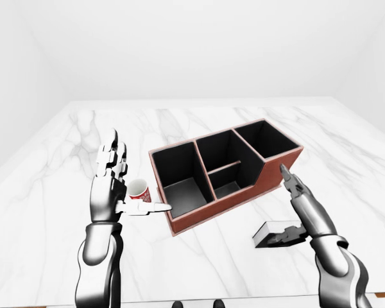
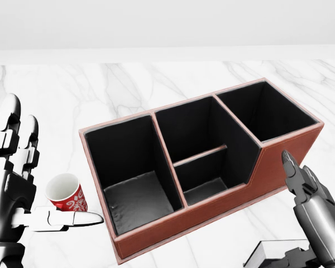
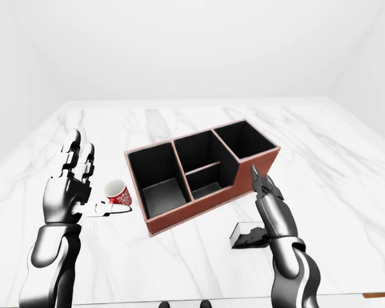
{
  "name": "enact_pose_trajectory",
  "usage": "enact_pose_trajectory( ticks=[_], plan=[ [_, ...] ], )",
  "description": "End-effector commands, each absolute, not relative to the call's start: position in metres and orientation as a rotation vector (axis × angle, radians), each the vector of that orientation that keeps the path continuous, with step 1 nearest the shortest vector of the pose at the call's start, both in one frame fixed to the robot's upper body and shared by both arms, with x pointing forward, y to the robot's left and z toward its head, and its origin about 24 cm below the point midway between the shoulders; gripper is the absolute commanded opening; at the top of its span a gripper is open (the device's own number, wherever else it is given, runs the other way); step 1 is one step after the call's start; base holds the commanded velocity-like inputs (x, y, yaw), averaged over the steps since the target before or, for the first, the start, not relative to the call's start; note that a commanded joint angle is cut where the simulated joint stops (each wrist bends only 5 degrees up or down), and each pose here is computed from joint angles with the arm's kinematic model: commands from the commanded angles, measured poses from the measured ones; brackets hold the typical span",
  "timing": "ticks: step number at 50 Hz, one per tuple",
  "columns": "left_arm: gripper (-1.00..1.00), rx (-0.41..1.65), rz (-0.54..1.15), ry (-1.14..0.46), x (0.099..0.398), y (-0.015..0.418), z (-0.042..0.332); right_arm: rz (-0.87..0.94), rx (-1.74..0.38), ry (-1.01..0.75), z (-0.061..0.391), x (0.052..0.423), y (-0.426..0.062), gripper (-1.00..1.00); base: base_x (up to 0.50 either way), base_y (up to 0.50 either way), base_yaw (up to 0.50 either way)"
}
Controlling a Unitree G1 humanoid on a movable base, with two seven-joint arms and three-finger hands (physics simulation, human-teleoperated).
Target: Pick up the book and place it in the back compartment of the caddy.
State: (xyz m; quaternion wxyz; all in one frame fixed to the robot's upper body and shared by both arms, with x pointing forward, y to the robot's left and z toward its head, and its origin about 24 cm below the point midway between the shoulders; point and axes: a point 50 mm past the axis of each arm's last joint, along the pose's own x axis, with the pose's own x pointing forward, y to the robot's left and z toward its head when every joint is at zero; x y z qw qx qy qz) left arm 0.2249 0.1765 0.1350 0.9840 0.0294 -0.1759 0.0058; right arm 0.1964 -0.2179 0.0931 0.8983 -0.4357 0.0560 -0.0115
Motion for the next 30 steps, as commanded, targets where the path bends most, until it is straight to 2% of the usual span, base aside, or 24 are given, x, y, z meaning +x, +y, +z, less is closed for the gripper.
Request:
enact_pose_trajectory(
  ticks=[1, 30],
  plan=[
    [1.0, 0.058, 0.012, -0.351, 0.225, 0.177, 0.134, -0.03, -0.916, 0.164, 0.082, 0.197, -0.222, 1.0, 0.0, 0.0, 0.0],
    [1.0, 0.058, 0.008, -0.351, 0.225, 0.176, 0.134, -0.019, -0.948, 0.262, 0.061, 0.199, -0.229, 1.0, 0.0, 0.0, 0.0]
  ],
)
